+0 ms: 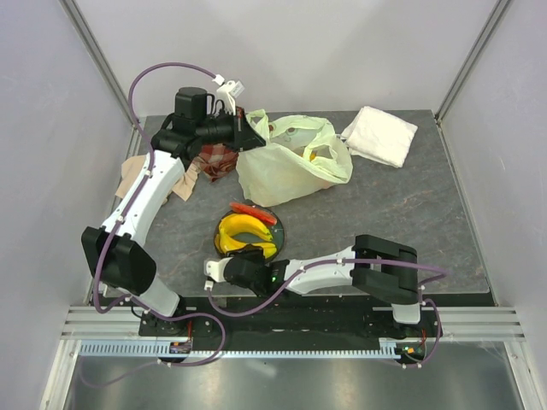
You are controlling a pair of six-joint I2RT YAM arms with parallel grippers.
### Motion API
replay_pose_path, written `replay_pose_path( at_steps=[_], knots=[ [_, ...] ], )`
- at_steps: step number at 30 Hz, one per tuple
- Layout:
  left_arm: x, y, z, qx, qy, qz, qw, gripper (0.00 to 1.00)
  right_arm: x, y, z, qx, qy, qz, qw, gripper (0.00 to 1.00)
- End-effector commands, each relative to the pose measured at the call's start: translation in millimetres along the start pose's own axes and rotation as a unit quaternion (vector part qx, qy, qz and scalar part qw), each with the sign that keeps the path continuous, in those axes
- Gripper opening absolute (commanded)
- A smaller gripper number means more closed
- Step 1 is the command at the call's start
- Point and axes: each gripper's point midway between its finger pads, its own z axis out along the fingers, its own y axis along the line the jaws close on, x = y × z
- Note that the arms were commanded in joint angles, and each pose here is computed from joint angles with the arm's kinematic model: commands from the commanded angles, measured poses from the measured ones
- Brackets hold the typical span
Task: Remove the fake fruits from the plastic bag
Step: Place the fake fruit on the plate.
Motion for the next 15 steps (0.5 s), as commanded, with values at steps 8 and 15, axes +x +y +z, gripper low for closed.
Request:
replay_pose_path(
  at_steps=[8,15],
  knots=[
    [-15,-22,-15,0.028,-0.027,0.009,0.999,0.02,-2,13,-12,0.001,0.001,-0.017,1.0,0.32],
    [-15,-23,-16,0.03,-0.028,0.009,0.999,0.02,-7,10,-17,-0.006,-0.002,-0.002,1.0,0.68]
  ],
)
